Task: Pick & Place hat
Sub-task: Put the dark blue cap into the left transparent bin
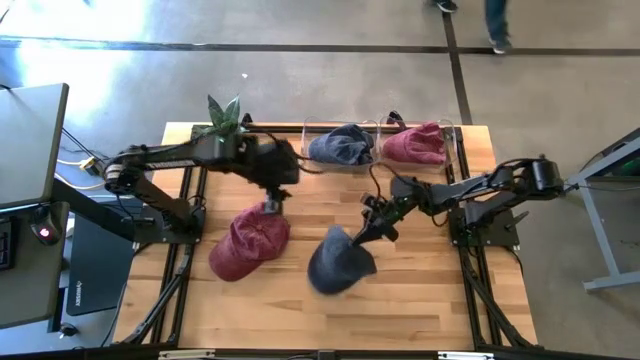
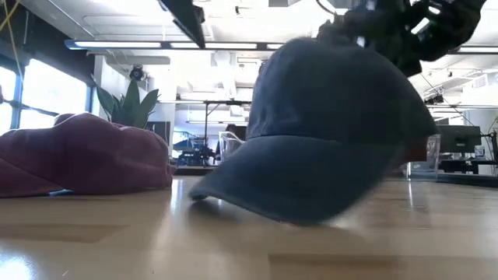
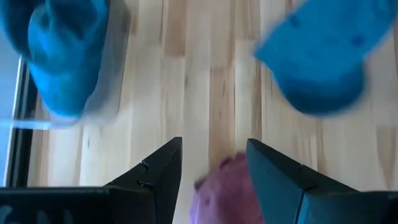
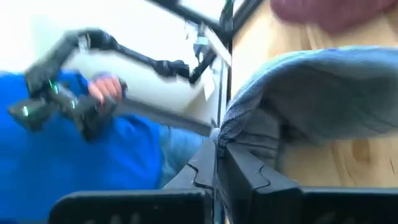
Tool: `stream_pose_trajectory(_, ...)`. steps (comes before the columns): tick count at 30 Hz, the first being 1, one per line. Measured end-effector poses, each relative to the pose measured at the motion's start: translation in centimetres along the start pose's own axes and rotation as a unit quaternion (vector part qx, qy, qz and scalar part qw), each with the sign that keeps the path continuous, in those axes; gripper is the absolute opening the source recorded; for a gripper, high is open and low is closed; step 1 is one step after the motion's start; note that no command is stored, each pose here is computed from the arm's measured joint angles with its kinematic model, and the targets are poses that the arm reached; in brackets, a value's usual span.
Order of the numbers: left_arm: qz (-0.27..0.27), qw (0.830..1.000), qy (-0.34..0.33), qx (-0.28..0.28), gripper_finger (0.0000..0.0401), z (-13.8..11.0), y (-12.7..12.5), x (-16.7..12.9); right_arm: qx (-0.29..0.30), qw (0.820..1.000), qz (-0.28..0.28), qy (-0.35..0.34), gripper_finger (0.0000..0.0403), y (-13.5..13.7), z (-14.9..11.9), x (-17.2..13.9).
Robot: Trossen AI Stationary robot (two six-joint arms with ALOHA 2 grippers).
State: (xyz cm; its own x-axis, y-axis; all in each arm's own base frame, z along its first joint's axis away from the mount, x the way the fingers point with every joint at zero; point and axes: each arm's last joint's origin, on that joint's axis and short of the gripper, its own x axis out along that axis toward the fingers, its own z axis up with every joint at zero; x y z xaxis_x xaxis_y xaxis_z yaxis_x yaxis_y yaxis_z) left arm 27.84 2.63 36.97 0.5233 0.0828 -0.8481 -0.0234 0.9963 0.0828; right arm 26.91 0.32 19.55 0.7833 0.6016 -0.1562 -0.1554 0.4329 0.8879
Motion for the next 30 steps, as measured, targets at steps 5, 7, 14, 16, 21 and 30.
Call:
stream_pose_trajectory(5, 0.030, 0.998, -0.050, -0.006, 0.0172, -0.7, 1.8, -2.6, 0.019, 0.998, 0.006, -0.063, 0.0007, 1.8, 2.0, -0.7)
stream_pose_trajectory(7, 0.048, 0.996, -0.072, -0.003, 0.0172, -0.8, 2.6, -3.5, 0.004, 0.995, 0.008, -0.103, 0.0007, 2.9, 3.4, -0.8)
stream_pose_trajectory(14, 0.116, 0.977, -0.180, 0.002, 0.0172, -0.7, 4.9, -6.9, -0.086, 0.958, -0.032, -0.272, 0.0007, 6.7, 9.5, -2.2)
stream_pose_trajectory(16, 0.125, 0.977, -0.173, -0.008, 0.0172, -1.3, 5.5, -7.1, -0.114, 0.939, -0.067, -0.318, 0.0006, 7.5, 11.3, -3.1)
stream_pose_trajectory(21, 0.135, 0.974, -0.183, -0.010, 0.0172, -1.5, 6.4, -7.6, -0.159, 0.899, -0.149, -0.381, 0.0011, 8.9, 15.0, -6.2)
stream_pose_trajectory(30, 0.162, 0.966, -0.202, 0.004, 0.0172, -0.6, 8.2, -6.8, -0.154, 0.886, -0.226, -0.375, 0.0012, 6.8, 18.1, -12.6)
